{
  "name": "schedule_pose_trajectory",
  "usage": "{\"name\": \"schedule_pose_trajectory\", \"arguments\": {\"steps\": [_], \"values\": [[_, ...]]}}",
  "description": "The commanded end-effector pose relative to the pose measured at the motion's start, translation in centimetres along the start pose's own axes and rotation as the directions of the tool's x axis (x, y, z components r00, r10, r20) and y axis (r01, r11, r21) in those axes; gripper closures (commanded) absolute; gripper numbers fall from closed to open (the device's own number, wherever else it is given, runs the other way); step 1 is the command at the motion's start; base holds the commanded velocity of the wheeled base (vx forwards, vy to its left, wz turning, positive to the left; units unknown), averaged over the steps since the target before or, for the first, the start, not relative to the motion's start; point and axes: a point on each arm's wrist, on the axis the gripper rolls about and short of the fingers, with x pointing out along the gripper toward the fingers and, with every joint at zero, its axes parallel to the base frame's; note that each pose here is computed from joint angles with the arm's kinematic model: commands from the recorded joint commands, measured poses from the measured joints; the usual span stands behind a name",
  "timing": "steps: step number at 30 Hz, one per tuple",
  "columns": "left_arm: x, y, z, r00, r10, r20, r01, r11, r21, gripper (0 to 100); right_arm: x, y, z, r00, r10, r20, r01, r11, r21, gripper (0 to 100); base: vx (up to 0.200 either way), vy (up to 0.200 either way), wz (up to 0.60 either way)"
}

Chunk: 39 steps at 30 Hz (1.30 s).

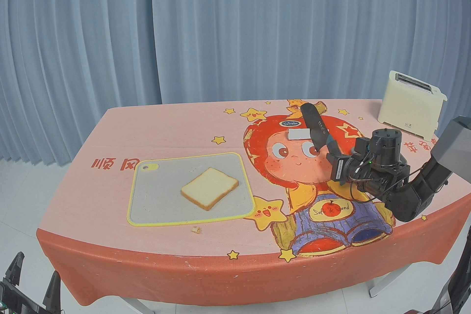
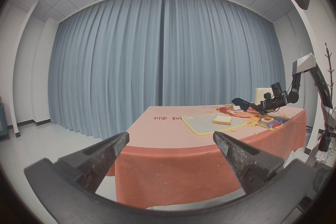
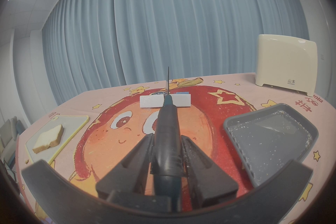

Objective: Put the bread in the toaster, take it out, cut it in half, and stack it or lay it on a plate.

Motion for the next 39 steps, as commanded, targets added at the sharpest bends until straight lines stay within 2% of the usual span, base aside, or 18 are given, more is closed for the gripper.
{"name": "schedule_pose_trajectory", "arguments": {"steps": [1, 10, 14, 19, 31, 39], "values": [[0.0, 0.0, -0.5, 1.000, 0.000, -0.002, 0.000, 1.000, 0.000, 0, -0.3, 0.1, 0.4, 1.000, 0.004, 0.014, -0.004, 1.000, 0.000, 100, 0.000, 0.000, 0.00], [0.0, 0.0, -0.5, 1.000, 0.000, -0.003, 0.000, 1.000, 0.000, 0, -1.4, 0.4, 1.8, 0.998, 0.014, 0.058, -0.014, 1.000, 0.002, 100, 0.000, 0.000, 0.00], [0.0, 0.0, -0.5, 1.000, 0.000, -0.003, 0.000, 1.000, 0.000, 0, -2.5, 1.0, 2.8, 0.994, 0.037, 0.102, -0.037, 0.999, -0.002, 100, 0.000, 0.000, 0.00], [0.0, 0.0, -0.5, 1.000, 0.000, -0.003, 0.000, 1.000, 0.000, 0, -3.5, 1.4, 3.1, 0.992, 0.044, 0.120, -0.040, 0.999, -0.035, 100, 0.000, 0.000, 0.00], [0.0, 0.0, -0.5, 1.000, 0.000, -0.002, 0.000, 1.000, 0.000, 0, -5.6, 1.9, 4.2, 0.985, 0.065, 0.161, -0.056, 0.997, -0.060, 100, 0.000, 0.000, 0.00], [0.0, 0.0, -0.5, 1.000, 0.000, -0.002, 0.000, 1.000, 0.000, 0, -7.6, 3.5, 4.1, 0.978, 0.126, 0.165, -0.112, 0.990, -0.087, 100, 0.000, 0.000, 0.00]]}}
